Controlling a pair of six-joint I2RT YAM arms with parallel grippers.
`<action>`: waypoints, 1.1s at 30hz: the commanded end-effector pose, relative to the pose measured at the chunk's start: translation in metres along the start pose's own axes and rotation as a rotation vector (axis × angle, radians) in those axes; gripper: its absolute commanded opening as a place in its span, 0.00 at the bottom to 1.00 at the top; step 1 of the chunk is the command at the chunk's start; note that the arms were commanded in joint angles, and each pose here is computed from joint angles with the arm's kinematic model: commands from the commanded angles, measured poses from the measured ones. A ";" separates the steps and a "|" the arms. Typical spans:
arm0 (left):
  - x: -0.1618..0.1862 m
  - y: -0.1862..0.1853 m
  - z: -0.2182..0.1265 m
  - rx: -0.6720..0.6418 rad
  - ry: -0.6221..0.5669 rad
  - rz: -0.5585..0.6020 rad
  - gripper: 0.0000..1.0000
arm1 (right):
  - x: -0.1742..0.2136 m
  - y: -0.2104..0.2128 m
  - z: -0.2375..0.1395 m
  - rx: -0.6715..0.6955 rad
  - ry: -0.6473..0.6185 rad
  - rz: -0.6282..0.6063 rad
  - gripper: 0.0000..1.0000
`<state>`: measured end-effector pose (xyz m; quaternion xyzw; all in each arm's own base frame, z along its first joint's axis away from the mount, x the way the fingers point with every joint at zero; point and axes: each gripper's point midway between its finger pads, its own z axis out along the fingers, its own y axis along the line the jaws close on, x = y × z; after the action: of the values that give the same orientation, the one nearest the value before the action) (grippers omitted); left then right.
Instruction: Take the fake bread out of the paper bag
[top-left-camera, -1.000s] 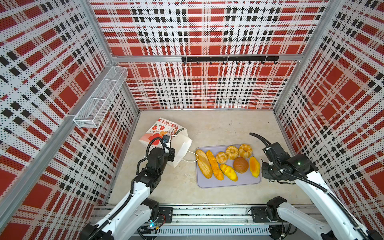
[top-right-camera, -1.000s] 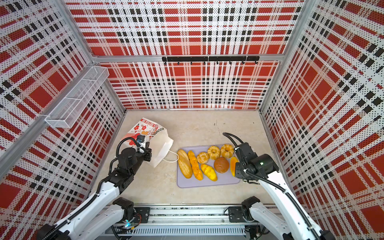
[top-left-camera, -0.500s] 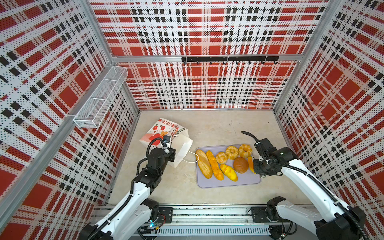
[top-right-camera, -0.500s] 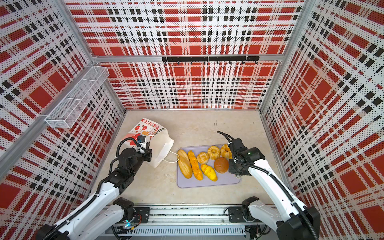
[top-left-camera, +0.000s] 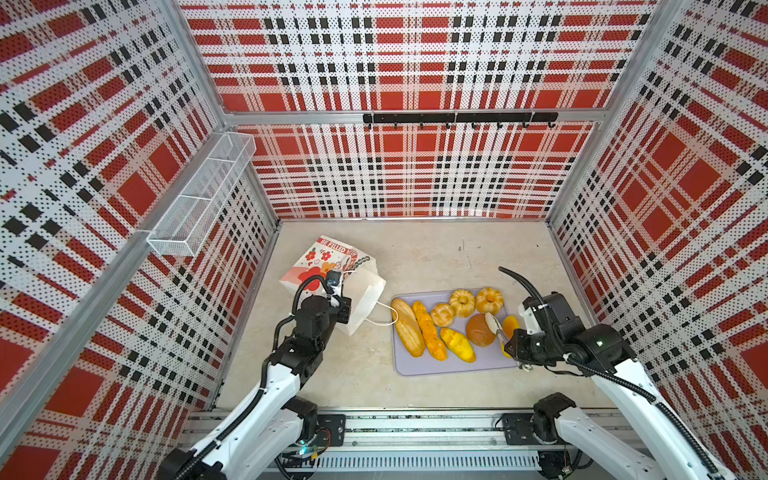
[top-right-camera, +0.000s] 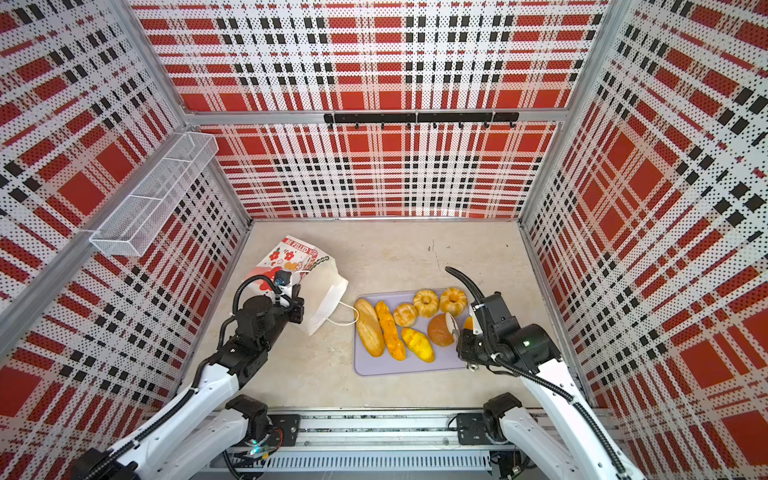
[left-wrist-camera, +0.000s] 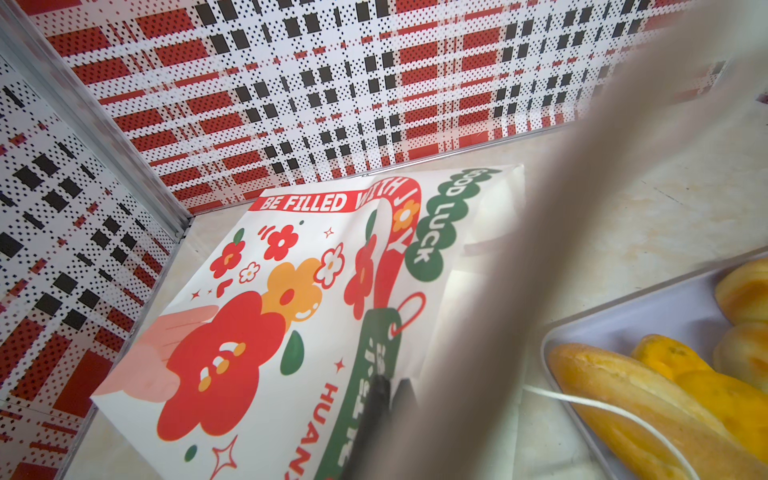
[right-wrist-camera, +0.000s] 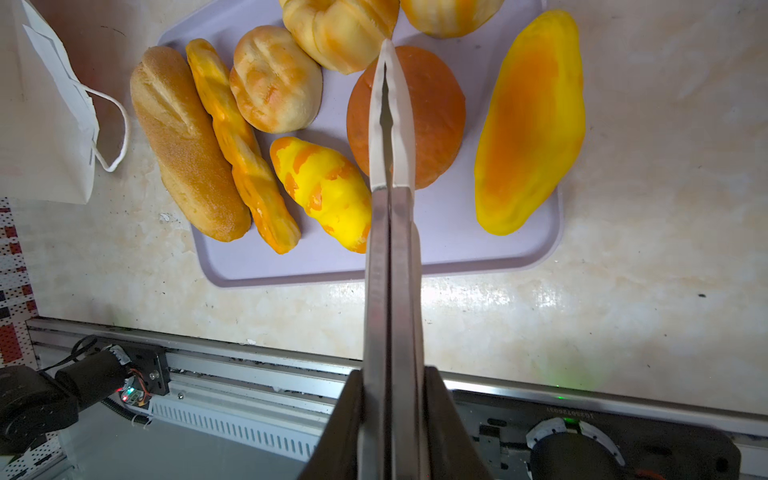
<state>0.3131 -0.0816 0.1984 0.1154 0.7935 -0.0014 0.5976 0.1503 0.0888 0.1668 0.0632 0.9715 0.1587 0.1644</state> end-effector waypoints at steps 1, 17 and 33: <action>-0.002 -0.003 -0.003 0.007 -0.013 -0.016 0.00 | -0.007 0.002 -0.019 -0.014 -0.072 0.016 0.00; -0.030 0.005 -0.001 -0.016 -0.039 -0.053 0.00 | -0.176 -0.036 -0.025 0.099 -0.417 0.041 0.00; -0.101 0.024 -0.020 -0.032 -0.059 -0.081 0.00 | -0.304 -0.125 0.148 0.396 -0.301 -0.378 0.29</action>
<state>0.3270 -0.0774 0.2805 0.0892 0.7843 -0.0039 0.6140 0.4458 -0.0298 0.0680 -0.0329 0.9579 -0.0430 0.2818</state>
